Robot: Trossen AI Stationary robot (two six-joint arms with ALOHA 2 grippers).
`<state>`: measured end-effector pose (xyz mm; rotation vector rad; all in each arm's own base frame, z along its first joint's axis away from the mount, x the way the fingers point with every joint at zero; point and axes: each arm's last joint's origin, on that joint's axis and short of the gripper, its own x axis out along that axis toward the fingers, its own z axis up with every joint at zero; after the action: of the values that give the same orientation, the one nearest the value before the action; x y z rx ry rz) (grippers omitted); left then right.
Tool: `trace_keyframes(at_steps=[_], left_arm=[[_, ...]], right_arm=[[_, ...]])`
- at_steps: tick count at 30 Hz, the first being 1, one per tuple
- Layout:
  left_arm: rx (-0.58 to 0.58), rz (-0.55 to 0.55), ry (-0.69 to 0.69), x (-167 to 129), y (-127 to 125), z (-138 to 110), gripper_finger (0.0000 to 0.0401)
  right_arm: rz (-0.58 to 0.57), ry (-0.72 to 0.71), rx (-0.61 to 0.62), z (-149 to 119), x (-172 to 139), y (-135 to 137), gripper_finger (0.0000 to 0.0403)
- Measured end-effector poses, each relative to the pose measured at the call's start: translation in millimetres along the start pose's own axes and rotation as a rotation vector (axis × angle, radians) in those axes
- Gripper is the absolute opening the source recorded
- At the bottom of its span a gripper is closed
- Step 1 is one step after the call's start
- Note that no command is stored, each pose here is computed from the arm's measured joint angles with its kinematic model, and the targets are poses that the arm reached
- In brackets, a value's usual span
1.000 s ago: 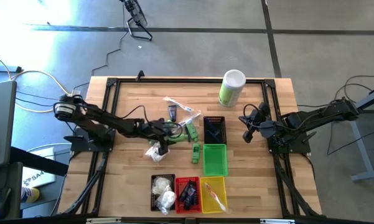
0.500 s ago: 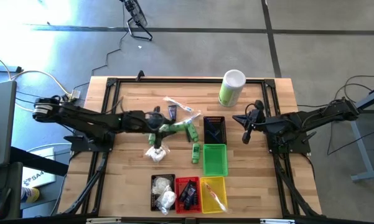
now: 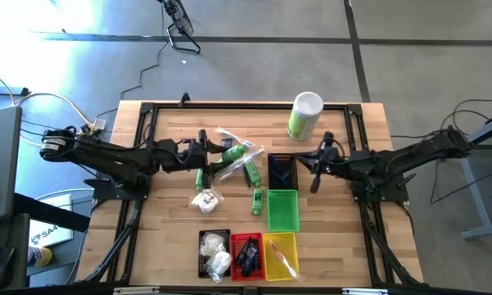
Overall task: Pick & Place Travel size toiletries
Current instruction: Put the green shampoo into the green bin
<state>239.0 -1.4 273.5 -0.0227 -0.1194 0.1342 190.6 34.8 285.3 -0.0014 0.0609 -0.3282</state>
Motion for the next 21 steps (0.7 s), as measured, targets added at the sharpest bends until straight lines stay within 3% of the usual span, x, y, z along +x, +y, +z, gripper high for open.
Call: trace_keyframes(at_steps=[10, 14, 21], left_arm=[[-0.019, -0.001, -0.002, 0.1, 0.0, 0.2, 0.0189], [-0.019, -0.001, 0.003, 0.1, 0.0, -0.4, 0.0189], [-0.016, -0.001, 0.021, 0.1, 0.0, -2.1, 0.0189]], right_arm=[[-0.082, -0.085, 0.026, -19.7, 57.2, 5.7, 0.0020], [0.010, -0.136, 0.045, -26.1, 74.2, 4.2, 0.0072], [0.163, -0.216, 0.058, -35.7, 92.7, 4.3, 0.0204]])
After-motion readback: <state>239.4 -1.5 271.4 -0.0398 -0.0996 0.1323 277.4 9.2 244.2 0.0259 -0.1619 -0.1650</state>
